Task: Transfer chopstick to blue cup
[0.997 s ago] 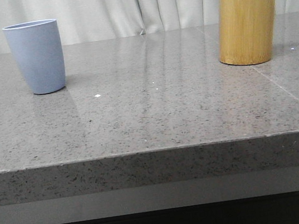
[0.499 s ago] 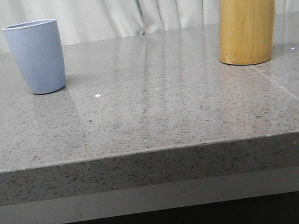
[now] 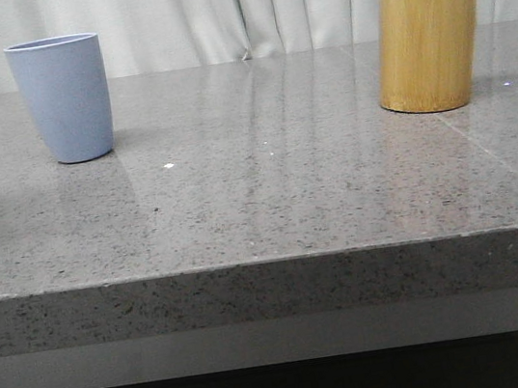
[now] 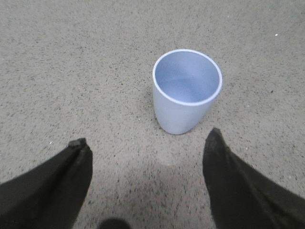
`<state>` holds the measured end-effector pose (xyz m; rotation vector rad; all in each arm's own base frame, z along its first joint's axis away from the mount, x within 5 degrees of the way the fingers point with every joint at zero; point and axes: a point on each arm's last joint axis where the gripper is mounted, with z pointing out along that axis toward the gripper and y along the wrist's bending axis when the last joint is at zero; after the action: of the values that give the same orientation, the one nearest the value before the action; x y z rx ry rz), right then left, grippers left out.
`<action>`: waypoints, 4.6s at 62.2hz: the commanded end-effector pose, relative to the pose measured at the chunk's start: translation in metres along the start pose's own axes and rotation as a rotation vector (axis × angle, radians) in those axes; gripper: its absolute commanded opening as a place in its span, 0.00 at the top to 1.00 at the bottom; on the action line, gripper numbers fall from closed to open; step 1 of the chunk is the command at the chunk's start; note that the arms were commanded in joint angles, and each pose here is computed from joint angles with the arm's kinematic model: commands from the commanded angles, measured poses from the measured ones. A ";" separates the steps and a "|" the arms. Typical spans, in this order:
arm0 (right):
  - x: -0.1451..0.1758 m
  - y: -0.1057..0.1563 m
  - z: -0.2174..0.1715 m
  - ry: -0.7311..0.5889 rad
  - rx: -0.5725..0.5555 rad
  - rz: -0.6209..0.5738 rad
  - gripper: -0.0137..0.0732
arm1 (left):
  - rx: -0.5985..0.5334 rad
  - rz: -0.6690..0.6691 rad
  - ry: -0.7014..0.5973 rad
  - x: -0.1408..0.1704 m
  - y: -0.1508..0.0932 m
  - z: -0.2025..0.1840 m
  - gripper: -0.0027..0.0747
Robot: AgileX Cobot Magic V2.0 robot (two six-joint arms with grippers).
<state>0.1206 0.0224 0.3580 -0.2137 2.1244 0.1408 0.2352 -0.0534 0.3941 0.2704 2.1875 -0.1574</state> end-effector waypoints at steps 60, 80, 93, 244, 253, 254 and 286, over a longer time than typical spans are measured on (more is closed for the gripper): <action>-0.012 0.000 -0.006 -0.070 0.005 -0.016 0.16 | 0.062 0.030 0.366 -0.075 -0.002 0.159 0.46; -0.012 -0.001 -0.006 -0.068 0.021 -0.033 0.16 | 0.073 0.021 0.368 -0.074 -0.003 0.161 0.87; -0.011 -0.003 -0.006 -0.058 0.041 -0.053 0.16 | 0.091 0.040 0.347 -0.081 -0.013 0.155 0.99; -0.135 -0.061 0.084 -0.155 -0.038 0.391 0.16 | 0.343 0.235 0.052 -0.135 -0.122 0.020 0.56; -0.154 -0.068 0.116 -0.107 -0.104 0.394 0.16 | 0.343 0.234 0.043 -0.130 -0.116 -0.001 0.56; -0.156 -0.069 0.118 -0.108 -0.110 0.393 0.16 | 0.343 0.236 0.042 -0.129 -0.115 -0.003 0.56; -0.162 -0.082 0.170 -0.018 -0.158 0.382 0.53 | 0.335 0.217 0.039 -0.035 -0.080 -0.071 0.56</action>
<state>0.3701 -0.0092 0.3726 0.1064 2.2455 0.5356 0.2004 -0.1314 0.4554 0.7405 2.2442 -0.3538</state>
